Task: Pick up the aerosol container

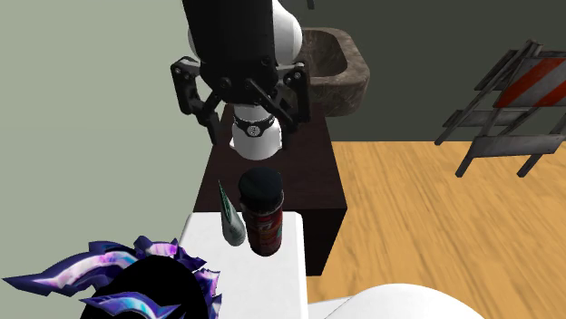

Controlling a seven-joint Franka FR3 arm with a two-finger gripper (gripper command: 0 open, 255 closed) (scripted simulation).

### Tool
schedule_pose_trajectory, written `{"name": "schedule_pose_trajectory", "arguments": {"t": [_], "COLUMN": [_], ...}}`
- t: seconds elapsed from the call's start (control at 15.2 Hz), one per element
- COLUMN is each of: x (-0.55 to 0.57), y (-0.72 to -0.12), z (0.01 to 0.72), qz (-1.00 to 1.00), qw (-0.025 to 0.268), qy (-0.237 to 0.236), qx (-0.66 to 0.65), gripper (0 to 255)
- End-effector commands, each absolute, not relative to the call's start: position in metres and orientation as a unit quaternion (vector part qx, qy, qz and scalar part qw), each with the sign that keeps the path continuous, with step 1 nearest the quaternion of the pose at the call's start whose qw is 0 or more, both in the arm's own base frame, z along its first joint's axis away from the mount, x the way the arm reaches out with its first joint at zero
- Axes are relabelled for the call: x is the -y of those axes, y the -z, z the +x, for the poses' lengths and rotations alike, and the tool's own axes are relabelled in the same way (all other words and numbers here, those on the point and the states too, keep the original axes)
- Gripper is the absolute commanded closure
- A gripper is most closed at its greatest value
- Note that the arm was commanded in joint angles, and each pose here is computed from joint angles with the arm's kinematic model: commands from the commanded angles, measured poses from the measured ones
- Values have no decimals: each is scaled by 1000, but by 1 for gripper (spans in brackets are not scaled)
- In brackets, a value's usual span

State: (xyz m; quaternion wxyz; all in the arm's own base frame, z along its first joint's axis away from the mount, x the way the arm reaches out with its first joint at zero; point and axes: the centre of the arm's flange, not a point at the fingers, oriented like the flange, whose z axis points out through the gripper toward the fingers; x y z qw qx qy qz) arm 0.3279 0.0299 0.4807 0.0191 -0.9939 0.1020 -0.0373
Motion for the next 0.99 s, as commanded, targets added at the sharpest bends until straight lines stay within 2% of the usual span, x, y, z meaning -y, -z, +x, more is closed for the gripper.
{"name": "schedule_pose_trajectory", "arguments": {"t": [0.0,0.13,0.79,0.86,0.92], "x": [-38,-46,-48,-48,-47], "y": [-457,-432,-387,-387,-387], "z": [328,328,328,328,328], "qz": [-992,-991,-990,-990,-990], "qw": [16,12,12,12,12], "qy": [36,33,32,32,32], "qx": [-118,-133,-136,-136,-136], "gripper": [0,0,0,255,255]}}
